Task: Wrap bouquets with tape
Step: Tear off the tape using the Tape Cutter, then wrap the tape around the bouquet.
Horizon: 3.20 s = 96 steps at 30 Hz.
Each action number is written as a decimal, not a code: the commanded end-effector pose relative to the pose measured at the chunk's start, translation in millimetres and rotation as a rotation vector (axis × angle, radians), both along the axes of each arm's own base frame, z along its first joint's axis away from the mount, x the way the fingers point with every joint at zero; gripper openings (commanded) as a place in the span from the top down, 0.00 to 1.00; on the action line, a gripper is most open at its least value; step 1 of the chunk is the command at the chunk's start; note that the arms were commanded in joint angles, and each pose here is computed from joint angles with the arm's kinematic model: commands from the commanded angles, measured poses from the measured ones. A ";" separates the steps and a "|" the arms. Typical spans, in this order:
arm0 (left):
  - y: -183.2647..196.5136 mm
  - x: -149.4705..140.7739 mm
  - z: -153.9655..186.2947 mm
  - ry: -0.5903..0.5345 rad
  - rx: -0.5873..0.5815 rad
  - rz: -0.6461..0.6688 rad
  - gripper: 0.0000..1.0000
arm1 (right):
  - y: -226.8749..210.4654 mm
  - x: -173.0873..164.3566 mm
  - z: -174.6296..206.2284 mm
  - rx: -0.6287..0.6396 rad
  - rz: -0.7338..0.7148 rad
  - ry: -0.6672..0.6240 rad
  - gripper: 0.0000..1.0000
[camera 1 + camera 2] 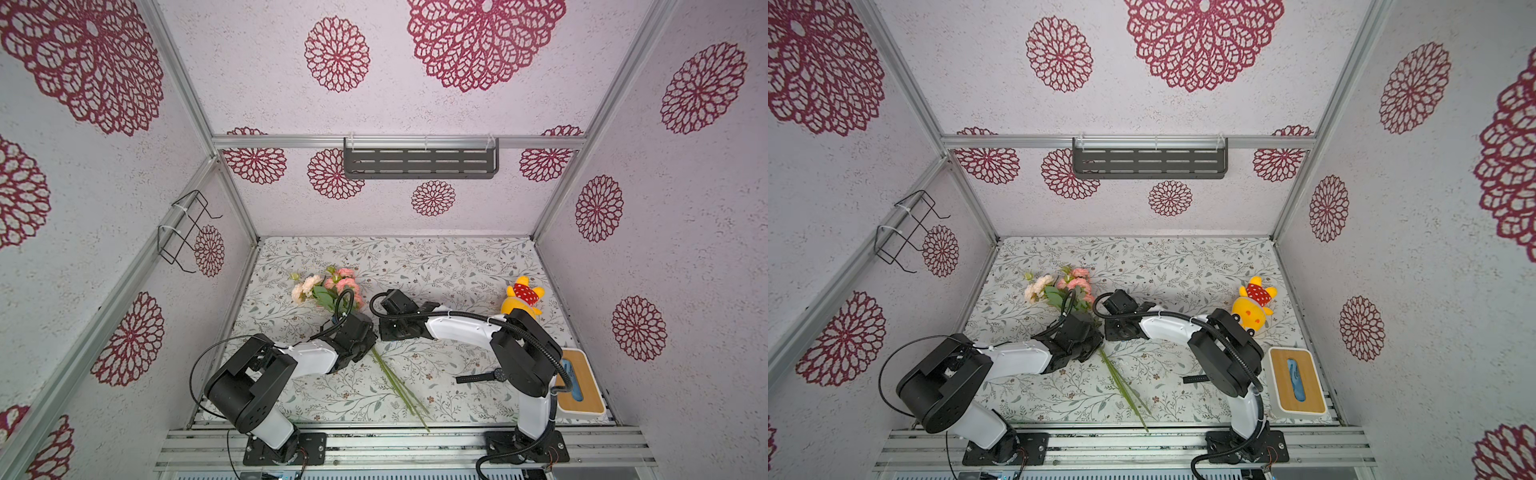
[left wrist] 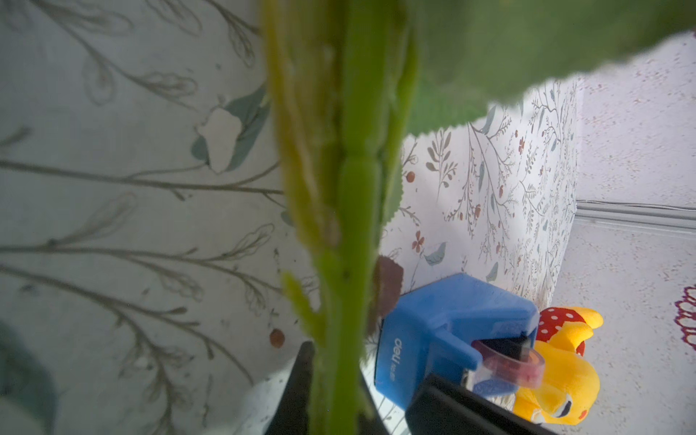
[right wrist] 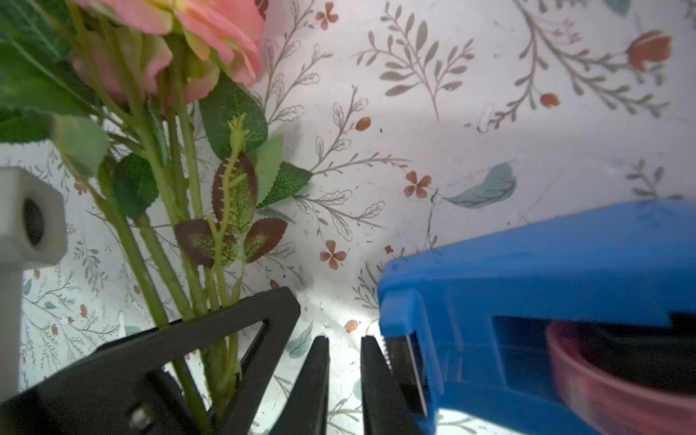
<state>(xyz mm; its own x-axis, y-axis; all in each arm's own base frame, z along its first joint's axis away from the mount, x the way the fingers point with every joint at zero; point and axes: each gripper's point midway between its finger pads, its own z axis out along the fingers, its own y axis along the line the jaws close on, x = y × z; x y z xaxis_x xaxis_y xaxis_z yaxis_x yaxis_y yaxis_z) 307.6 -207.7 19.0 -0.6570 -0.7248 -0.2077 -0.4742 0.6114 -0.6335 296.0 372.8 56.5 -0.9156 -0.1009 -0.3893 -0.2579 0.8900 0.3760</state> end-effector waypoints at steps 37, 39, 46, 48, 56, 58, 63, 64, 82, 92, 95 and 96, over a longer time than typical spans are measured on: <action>-20.4 34.0 223.3 -0.526 -0.125 -0.205 1.00 | -40.9 -44.3 172.4 0.666 0.193 -0.159 0.15; -23.6 31.6 236.6 -0.560 -0.155 -0.223 1.00 | -33.2 -53.7 179.3 0.742 0.222 -0.160 0.15; -28.5 26.2 259.0 -0.651 -0.257 -0.220 1.00 | -4.6 -73.6 178.3 0.806 0.300 -0.142 0.16; -26.9 25.2 264.6 -0.669 -0.265 -0.214 1.00 | 0.2 -73.3 177.5 0.843 0.298 -0.135 0.18; -23.2 21.7 264.9 -0.677 -0.268 -0.203 1.00 | 1.4 -69.3 181.6 0.913 0.258 -0.128 0.26; -21.4 20.2 264.1 -0.677 -0.265 -0.201 1.00 | -15.5 -58.3 176.3 0.874 0.191 -0.148 0.24; -12.6 17.8 262.5 -0.689 -0.232 -0.181 1.00 | -43.9 -58.5 186.6 0.868 0.193 -0.187 0.14; -12.8 17.0 263.2 -0.694 -0.230 -0.187 1.00 | -42.7 -62.7 190.5 0.869 0.216 -0.189 0.13; -20.9 19.1 283.1 -0.751 -0.351 -0.174 1.00 | 17.0 -90.5 188.7 0.969 0.341 -0.143 0.62; -11.8 16.8 260.8 -0.665 -0.258 -0.146 0.81 | -6.0 -75.2 149.6 0.502 0.266 -0.316 1.00; -1.8 15.5 238.8 -0.551 -0.166 -0.118 0.69 | -10.6 -72.3 150.1 0.386 0.261 -0.375 1.00; 1.6 13.8 230.0 -0.511 -0.135 -0.110 0.68 | -11.1 -72.3 151.4 0.364 0.261 -0.389 1.00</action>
<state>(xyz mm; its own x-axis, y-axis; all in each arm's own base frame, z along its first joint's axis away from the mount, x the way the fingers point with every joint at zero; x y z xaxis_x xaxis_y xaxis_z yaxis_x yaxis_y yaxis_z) 325.6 -218.3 255.5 -0.5754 -0.7028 -0.4183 0.0587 0.4746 -0.8782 205.4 383.4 212.5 -0.7430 -0.0607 -0.6665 -0.6185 0.4426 0.6492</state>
